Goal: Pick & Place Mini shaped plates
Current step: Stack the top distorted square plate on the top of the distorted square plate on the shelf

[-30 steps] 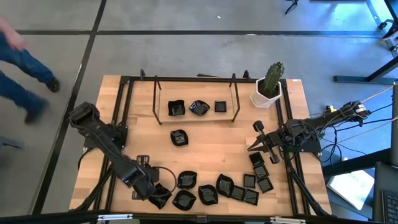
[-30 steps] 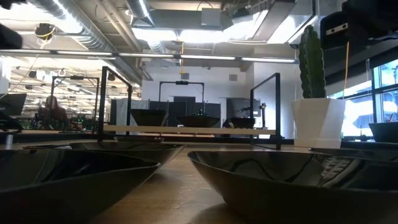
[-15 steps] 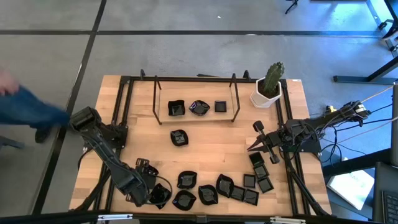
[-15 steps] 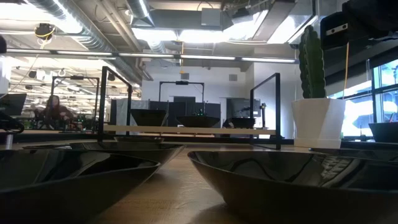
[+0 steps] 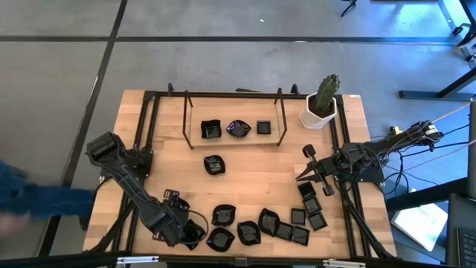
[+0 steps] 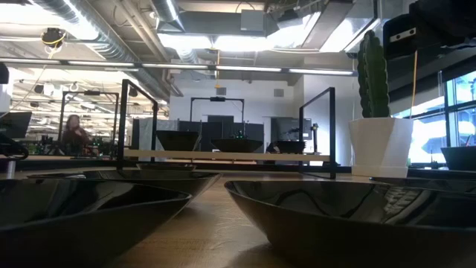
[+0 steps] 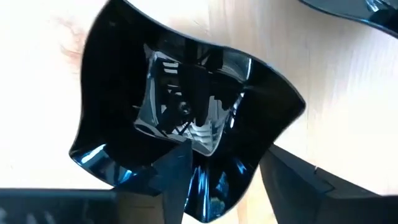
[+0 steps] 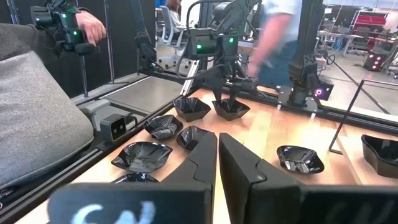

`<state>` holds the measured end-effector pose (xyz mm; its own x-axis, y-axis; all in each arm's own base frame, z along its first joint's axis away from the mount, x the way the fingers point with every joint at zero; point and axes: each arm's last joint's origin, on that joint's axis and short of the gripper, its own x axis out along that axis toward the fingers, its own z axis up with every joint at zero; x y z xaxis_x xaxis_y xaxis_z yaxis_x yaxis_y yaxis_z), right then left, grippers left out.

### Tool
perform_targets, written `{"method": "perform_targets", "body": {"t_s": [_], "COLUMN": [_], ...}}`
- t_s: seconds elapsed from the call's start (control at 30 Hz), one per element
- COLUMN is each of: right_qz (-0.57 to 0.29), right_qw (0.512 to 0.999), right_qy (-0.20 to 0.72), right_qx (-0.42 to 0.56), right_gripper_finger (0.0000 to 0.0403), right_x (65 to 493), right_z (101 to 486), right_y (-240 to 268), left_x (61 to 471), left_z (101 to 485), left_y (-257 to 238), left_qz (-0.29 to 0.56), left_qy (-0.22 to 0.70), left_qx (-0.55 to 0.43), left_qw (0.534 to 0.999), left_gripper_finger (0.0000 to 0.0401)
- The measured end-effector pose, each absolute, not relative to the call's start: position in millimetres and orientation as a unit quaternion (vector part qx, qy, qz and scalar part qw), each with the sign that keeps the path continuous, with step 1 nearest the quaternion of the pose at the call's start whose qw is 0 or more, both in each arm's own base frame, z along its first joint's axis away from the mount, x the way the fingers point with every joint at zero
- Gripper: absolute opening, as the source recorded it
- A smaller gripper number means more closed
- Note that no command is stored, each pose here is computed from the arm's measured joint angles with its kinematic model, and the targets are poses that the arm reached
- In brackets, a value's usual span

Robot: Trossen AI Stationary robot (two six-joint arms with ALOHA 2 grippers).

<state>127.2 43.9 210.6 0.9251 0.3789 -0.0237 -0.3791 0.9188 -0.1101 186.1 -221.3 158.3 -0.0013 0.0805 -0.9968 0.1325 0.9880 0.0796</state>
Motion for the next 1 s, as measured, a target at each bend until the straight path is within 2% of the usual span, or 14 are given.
{"method": "perform_targets", "body": {"t_s": [0.17, 0.43, 0.6, 0.73, 0.83, 1.0], "right_qz": [0.194, 0.194, 0.193, 0.194, 0.193, 0.193], "right_qw": [0.979, 0.979, 0.979, 0.979, 0.979, 0.979], "right_qy": [0.002, 0.003, 0.003, 0.003, 0.002, 0.001], "right_qx": [-0.057, -0.057, -0.057, -0.059, -0.059, -0.063], "right_gripper_finger": [0.0021, 0.0021, 0.0021, 0.0021, 0.0021, 0.0021], "right_x": [127.2, 127.2, 127.2, 127.2, 127.2, 127.2], "right_z": [210.4, 210.1, 210.2, 210.2, 210.2, 210.2], "right_y": [43.9, 43.9, 43.9, 43.9, 43.9, 43.9], "left_x": [187.3, 186.9, 183.5, 181.6, 185.6, 198.2], "left_z": [158.3, 158.8, 160.7, 177.4, 199.0, 241.5], "left_y": [-220.3, -219.6, -215.6, -210.8, -208.4, -206.7], "left_qz": [-0.029, -0.024, 0.009, 0.032, 0.045, 0.063], "left_qy": [0.712, 0.717, 0.727, 0.719, 0.696, 0.62], "left_qx": [0.077, 0.069, 0.06, 0.092, 0.108, 0.106], "left_qw": [0.698, 0.693, 0.683, 0.688, 0.708, 0.775], "left_gripper_finger": [0.0127, 0.001, 0.0003, 0.0002, 0.0003, 0.0002]}}
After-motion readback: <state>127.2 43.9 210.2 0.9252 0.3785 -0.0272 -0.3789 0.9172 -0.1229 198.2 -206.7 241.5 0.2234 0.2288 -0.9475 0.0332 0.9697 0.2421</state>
